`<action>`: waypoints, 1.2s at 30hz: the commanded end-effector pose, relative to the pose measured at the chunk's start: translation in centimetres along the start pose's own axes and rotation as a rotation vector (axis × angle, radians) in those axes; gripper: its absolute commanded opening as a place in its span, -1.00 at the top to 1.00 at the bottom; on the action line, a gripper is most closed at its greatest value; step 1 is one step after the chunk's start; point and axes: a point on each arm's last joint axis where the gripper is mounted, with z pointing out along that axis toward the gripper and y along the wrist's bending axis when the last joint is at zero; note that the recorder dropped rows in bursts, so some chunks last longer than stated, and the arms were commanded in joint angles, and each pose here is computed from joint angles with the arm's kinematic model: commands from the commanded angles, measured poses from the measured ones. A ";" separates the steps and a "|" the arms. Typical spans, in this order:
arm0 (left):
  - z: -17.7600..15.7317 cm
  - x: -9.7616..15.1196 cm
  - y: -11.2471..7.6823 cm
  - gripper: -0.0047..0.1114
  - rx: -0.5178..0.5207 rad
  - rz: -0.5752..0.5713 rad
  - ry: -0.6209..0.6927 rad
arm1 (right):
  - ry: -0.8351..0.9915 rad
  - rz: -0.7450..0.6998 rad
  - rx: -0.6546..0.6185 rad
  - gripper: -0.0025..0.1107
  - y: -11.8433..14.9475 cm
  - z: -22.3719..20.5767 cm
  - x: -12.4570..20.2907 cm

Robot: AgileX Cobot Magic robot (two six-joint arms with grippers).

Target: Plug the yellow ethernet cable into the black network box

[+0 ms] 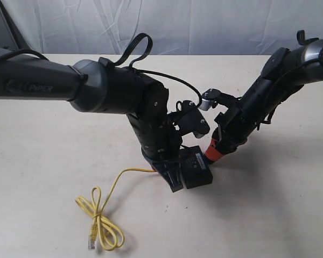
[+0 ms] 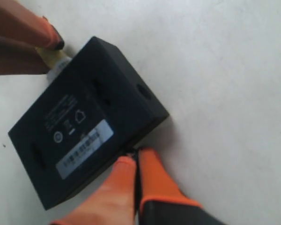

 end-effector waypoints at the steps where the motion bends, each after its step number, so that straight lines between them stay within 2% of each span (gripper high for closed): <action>1: -0.7 -0.7 0.0 0.92 -0.007 -0.011 -0.043 | 0.016 -0.013 0.057 0.97 -0.8 0.7 0.5; 5: -1.5 -0.9 0.0 0.92 -0.012 -0.012 -0.063 | -0.029 0.000 0.071 0.97 -0.9 0.7 0.1; 18: -1.4 -0.4 -0.3 0.92 0.016 -0.013 -0.010 | -0.053 0.008 0.067 0.97 -0.8 0.7 -0.2; 24: 0.4 -0.2 -0.2 0.92 0.021 -0.025 0.013 | -0.066 0.018 0.057 0.97 -0.8 0.7 -0.3; 29: -0.2 -0.2 -0.2 0.92 0.017 -0.021 0.012 | -0.066 0.018 0.057 0.97 -0.8 0.7 -0.3; 36: -0.6 -0.3 -0.7 0.92 0.063 -0.082 0.003 | -0.066 0.022 0.055 0.97 -0.7 0.7 -0.3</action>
